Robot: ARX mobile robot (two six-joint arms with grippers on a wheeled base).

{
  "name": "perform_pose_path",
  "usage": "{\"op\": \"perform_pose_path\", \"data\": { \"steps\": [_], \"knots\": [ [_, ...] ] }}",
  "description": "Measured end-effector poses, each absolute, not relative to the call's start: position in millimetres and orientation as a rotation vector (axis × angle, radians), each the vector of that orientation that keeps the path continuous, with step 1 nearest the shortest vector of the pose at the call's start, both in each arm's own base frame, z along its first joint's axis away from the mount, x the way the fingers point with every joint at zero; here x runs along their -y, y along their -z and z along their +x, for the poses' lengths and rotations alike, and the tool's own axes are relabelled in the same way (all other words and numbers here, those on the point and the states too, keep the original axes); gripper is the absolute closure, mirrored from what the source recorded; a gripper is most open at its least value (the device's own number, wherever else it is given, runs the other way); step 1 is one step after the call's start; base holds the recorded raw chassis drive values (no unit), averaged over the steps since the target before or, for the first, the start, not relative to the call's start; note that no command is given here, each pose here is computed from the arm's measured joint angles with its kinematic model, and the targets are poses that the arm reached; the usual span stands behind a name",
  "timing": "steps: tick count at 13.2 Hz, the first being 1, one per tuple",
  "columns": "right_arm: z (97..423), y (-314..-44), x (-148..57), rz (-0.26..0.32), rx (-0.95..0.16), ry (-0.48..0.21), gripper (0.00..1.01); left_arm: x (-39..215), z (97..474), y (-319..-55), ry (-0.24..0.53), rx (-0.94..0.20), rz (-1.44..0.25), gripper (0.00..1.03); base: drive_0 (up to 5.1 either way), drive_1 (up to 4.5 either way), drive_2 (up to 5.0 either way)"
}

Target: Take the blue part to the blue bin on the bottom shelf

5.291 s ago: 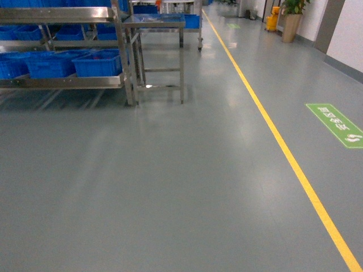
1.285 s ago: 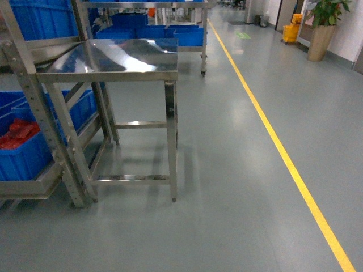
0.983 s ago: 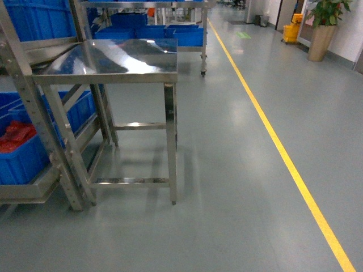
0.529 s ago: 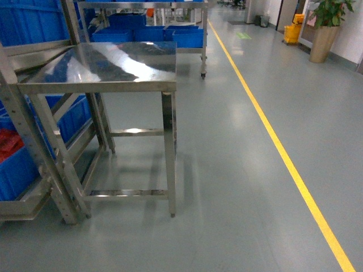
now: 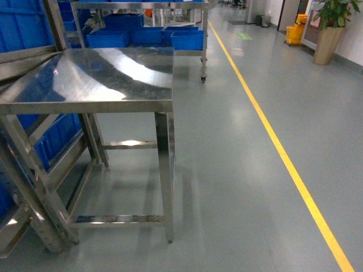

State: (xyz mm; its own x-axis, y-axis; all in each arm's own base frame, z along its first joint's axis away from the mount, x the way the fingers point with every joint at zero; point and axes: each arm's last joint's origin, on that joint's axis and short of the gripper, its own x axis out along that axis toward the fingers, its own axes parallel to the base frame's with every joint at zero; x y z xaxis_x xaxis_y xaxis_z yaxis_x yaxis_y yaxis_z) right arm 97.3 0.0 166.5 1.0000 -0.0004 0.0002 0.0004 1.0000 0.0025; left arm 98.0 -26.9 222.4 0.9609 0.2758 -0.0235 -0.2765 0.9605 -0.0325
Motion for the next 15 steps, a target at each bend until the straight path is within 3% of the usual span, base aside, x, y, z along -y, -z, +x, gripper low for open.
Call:
{"op": "perform_pose_path", "data": {
  "steps": [6,10,15],
  "knots": [
    [97.3,-166.6,0.0,0.002,0.002,0.000,0.03,26.8,97.9,-222.2,-0.280,-0.020,-0.035,0.60,0.0,4.11,-4.2],
    [97.3,-166.4,0.0,0.002,-0.001,0.000,0.03,26.9,98.1,-222.2,-0.280,-0.020,-0.034,0.60,0.0,0.00,0.0],
    [97.3,-166.6,0.0,0.002,0.002,0.001,0.03,27.0,98.2,-222.1,-0.278,-0.022,-0.033,0.60,-4.8,2.63,2.6]
  ]
}}
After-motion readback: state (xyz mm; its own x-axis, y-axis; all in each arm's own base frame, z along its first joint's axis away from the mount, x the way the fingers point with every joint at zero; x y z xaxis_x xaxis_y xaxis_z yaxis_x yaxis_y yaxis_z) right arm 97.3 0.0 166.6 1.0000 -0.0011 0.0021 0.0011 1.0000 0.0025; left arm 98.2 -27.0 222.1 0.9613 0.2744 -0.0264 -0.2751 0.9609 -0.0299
